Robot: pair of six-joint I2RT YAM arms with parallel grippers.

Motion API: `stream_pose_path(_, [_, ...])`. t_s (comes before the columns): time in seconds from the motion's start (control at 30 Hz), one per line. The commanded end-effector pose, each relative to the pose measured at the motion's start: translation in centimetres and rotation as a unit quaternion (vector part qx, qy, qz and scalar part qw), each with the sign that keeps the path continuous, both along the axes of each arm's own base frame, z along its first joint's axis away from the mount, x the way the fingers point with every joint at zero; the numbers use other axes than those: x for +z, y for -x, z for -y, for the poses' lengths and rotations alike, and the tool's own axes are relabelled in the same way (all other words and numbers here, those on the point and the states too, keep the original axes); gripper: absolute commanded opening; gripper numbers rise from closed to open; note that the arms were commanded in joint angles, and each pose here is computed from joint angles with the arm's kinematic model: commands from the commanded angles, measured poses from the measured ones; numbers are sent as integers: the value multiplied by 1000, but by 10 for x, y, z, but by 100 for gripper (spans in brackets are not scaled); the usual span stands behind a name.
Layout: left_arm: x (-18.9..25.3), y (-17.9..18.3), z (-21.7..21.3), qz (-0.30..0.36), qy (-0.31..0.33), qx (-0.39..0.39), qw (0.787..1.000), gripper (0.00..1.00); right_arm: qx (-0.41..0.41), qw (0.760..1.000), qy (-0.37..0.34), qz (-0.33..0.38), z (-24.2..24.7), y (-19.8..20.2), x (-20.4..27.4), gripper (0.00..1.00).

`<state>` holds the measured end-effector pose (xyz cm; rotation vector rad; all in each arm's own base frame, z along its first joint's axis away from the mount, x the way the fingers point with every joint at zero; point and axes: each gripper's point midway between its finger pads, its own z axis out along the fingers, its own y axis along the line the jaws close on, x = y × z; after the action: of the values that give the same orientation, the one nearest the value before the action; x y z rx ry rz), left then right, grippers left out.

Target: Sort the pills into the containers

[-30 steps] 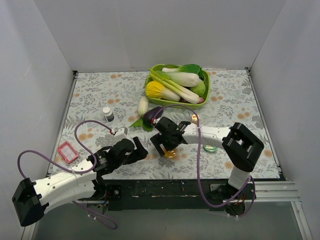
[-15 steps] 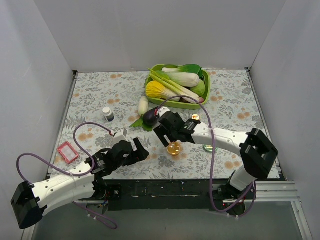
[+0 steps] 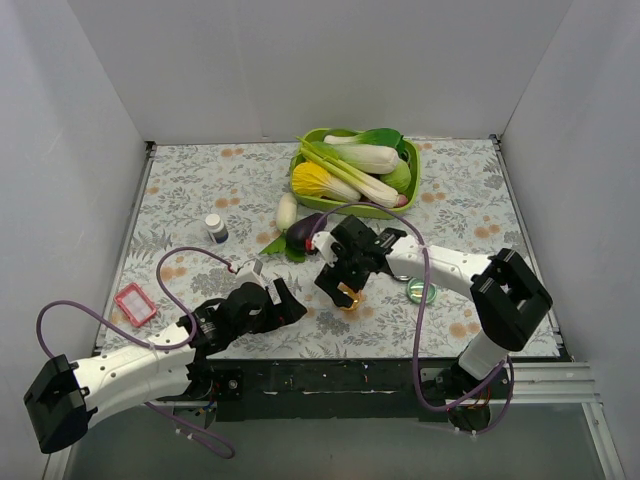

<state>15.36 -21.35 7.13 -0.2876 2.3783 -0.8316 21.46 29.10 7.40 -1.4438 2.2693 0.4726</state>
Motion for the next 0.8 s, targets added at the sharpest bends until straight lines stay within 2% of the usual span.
stream_pose_path(0.0, [13,-5,7,15,32,2,999,85,-1,1000,-15,-22,4,18,-9,98])
stream_pose_path(0.03, [12,-5,8,15,34,2,999,85,-10,999,-13,-33,11,25,-16,98])
stream_pose_path(0.2, [7,-4,9,10,37,3,999,85,-70,996,-53,14,12,21,-9,98])
stream_pose_path(0.5, [4,-4,15,6,37,-6,999,85,-71,996,-46,12,3,14,-10,98])
stream_pose_path(0.77, [7,-4,12,9,38,-4,999,85,-69,997,-5,20,-4,10,-24,98])
